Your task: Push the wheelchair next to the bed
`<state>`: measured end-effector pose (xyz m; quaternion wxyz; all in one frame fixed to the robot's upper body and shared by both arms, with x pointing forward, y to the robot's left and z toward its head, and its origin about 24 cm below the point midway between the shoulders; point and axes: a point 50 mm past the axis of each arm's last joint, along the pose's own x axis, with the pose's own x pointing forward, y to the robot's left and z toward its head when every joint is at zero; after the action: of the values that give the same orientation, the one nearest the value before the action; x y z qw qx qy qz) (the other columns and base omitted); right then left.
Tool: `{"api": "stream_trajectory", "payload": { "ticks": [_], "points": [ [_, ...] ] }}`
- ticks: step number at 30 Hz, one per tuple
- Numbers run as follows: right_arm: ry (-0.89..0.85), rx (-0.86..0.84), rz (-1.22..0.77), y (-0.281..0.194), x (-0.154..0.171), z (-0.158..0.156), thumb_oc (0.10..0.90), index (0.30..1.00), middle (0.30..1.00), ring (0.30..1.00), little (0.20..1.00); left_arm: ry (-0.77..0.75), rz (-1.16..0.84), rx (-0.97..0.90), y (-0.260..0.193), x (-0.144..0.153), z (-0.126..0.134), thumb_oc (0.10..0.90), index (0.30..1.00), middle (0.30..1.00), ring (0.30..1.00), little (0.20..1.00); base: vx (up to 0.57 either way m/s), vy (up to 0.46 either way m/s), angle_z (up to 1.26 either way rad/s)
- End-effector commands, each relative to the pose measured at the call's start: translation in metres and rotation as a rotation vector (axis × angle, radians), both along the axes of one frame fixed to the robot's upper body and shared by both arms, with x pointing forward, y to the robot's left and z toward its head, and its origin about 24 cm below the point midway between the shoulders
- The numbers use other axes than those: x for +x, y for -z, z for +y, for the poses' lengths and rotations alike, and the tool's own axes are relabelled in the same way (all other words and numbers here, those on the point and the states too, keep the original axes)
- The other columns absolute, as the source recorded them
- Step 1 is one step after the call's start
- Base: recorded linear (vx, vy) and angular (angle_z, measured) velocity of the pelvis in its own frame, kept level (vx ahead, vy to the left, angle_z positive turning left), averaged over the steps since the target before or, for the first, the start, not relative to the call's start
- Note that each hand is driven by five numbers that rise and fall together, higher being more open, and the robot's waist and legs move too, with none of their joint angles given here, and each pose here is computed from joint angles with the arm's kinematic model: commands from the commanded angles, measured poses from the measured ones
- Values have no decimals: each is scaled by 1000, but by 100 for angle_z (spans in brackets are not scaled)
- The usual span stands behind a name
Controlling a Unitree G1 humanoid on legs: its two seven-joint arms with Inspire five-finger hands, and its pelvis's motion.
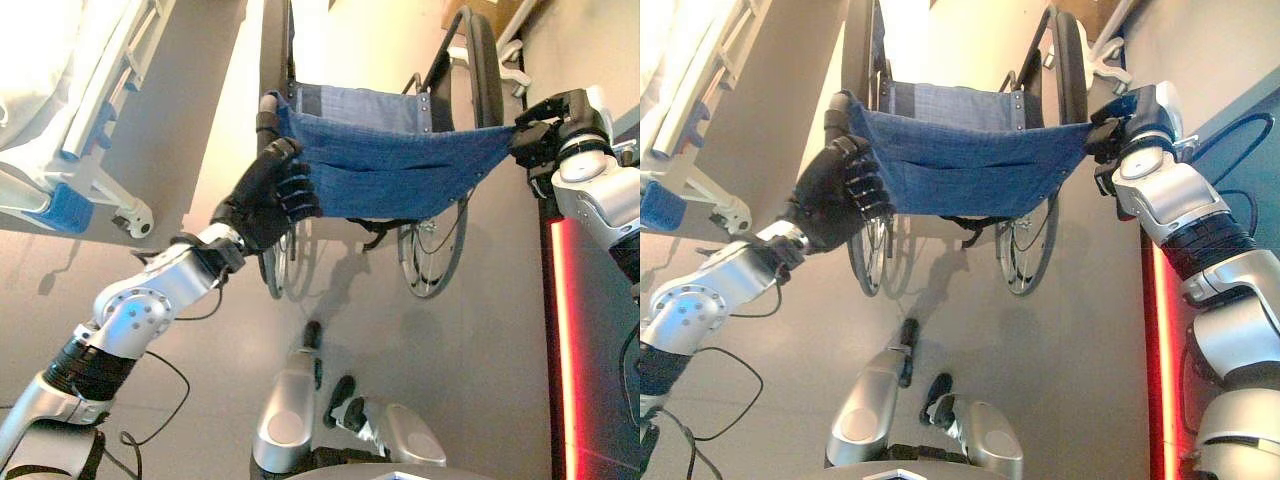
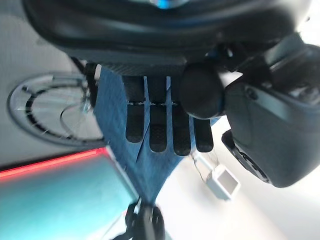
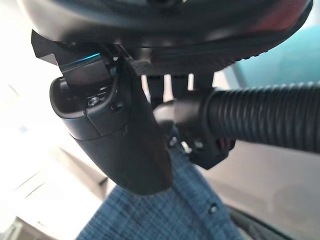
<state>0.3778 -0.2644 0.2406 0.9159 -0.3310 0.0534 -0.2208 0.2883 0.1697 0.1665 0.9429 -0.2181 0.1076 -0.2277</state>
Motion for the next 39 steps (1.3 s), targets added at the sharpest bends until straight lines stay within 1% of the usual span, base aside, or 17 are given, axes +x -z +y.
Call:
{"api": "stream_trajectory", "payload": {
  "ticks": [1,3,6,10,14,17,18,21,22,24,28,31,34,37,39],
  "points": [
    [-653,71,-201,-49,-1,154,400,300,300,300,300,272,-120,-134,-24,-17,-51,400,300,300,300,300,475,-56,29],
    [-648,109,-158,-39,1,156,400,300,300,300,300,265,-65,-127,-17,-18,-51,400,300,300,300,300,558,-48,40],
    [-635,133,-151,-37,3,155,400,300,300,300,300,260,-43,-105,-15,-17,-50,400,300,300,300,300,403,-57,-6],
    [-611,179,-189,-50,4,151,400,300,300,300,300,260,-42,-64,-12,-18,-42,400,300,300,300,300,291,-58,18],
    [-587,119,-198,-62,4,129,400,300,300,300,300,283,-71,-108,-26,-19,-35,400,300,300,300,300,98,-131,25],
    [-581,89,-225,-71,4,118,400,300,300,300,300,280,-118,-137,-37,-17,-36,400,300,300,300,300,0,-209,4],
    [-571,78,-259,-80,4,111,400,300,300,300,300,275,-163,-141,-47,-13,-40,400,300,300,300,300,-18,-432,-2],
    [-581,77,-313,-93,2,112,400,300,300,300,300,203,-246,-123,-67,-3,-44,400,300,300,300,300,96,-610,18],
    [-588,82,-323,-95,-1,115,400,300,300,300,300,161,-261,-117,-75,1,-41,400,300,300,300,300,139,-408,90],
    [-569,100,-315,-94,-3,113,400,300,300,300,300,146,-267,-107,-79,2,-37,400,300,300,300,300,259,-448,145],
    [-555,121,-302,-95,-8,102,400,300,300,300,300,146,-243,-101,-73,-3,-29,400,300,300,300,300,236,-450,107],
    [-561,110,-301,-96,-11,101,400,300,300,300,300,137,-244,-97,-62,-8,-23,400,300,300,300,300,145,-379,119],
    [-557,110,-304,-91,-12,105,400,300,300,300,300,123,-242,-106,-56,-11,-24,400,300,300,300,300,175,-293,62],
    [-551,107,-283,-81,-9,108,400,300,300,300,300,84,-255,-94,-52,-11,-26,400,300,300,300,300,278,-272,52],
    [-557,122,-278,-74,-6,112,400,300,300,300,300,11,-285,-82,-55,-9,-22,400,300,300,300,300,145,-111,36]
  ]
}}
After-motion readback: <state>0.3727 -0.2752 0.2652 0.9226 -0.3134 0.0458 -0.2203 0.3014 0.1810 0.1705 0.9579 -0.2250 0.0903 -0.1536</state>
